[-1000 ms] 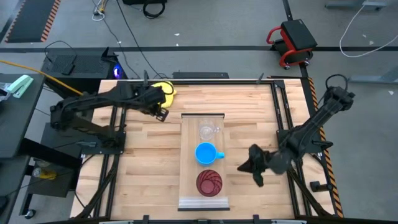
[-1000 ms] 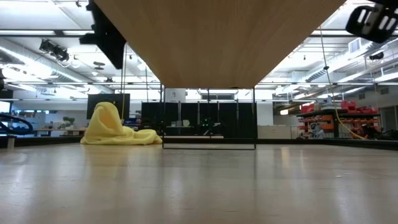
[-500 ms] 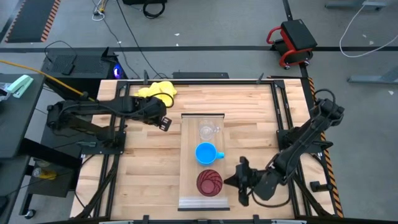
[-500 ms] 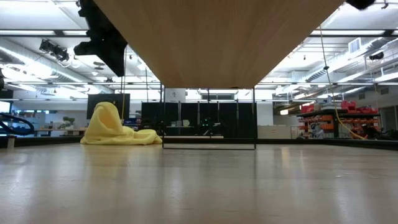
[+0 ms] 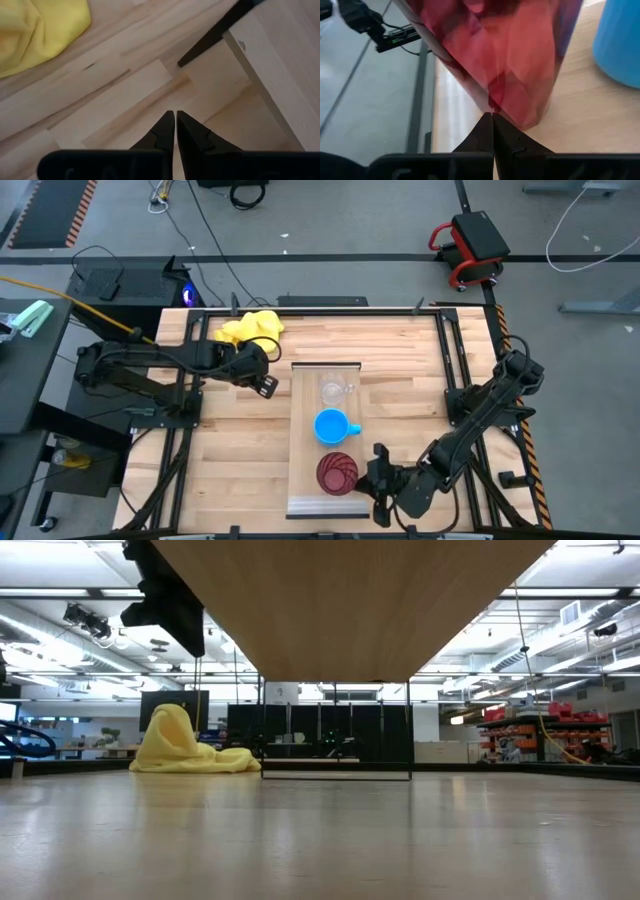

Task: Stack small to large cups/mugs on shelf
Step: Adjust the red cup on the shelf, then return to Home Position

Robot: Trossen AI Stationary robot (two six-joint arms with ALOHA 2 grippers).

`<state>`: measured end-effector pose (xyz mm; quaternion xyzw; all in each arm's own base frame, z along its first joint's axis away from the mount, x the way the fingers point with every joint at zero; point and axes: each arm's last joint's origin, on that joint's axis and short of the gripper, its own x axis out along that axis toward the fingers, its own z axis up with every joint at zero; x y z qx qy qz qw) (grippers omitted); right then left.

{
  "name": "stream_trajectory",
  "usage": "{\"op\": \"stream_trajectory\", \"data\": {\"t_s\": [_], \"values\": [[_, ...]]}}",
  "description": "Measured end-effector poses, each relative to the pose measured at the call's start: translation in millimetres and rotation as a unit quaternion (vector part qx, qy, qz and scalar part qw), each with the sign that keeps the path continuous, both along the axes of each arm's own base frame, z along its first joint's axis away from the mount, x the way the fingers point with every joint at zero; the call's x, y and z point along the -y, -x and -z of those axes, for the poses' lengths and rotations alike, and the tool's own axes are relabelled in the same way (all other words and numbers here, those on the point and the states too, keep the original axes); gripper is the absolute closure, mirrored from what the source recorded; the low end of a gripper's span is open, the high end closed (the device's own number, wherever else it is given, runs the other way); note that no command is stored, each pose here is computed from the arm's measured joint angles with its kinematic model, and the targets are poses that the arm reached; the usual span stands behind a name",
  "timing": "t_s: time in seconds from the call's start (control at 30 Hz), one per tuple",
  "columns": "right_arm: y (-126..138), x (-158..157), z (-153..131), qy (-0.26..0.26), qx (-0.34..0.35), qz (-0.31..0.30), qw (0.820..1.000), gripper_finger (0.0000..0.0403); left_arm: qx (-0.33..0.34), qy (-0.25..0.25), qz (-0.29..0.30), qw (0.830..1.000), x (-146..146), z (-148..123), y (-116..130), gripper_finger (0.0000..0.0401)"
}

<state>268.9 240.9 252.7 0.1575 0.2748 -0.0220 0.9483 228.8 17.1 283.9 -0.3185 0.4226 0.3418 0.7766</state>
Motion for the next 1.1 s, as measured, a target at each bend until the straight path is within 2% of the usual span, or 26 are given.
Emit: {"op": "stream_trajectory", "data": {"t_s": [0.3, 0.57, 0.7, 0.83, 0.97, 1.1], "values": [[-11, 8, 2, 0.004, 0.002, 0.013, 1.000, 0.0401, 0.000, 0.000, 0.010, 1.000, 5, 0, 0, 0.0389], [0, -1, -2, -0.010, 0.002, 0.001, 1.000, 0.0401, 0.000, -0.004, 0.009, 1.000, 5, 0, 0, 0.0377], [13, 7, -21, -0.012, 0.010, 0.010, 1.000, 0.0401, 0.000, -0.007, 0.007, 1.000, 5, 0, 0, 0.0375], [35, 29, -48, -0.021, 0.000, 0.028, 0.999, 0.0400, 0.022, -0.011, 0.012, 1.000, 8, -7, 4, 0.0382], [58, 54, -78, -0.041, 0.022, 0.052, 0.998, 0.0395, 0.094, -0.018, 0.021, 0.995, 13, -25, 11, 0.0388], [79, 77, -107, -0.066, 0.067, 0.064, 0.994, 0.0391, 0.186, -0.036, 0.040, 0.981, 18, -48, 21, 0.0387]]}}
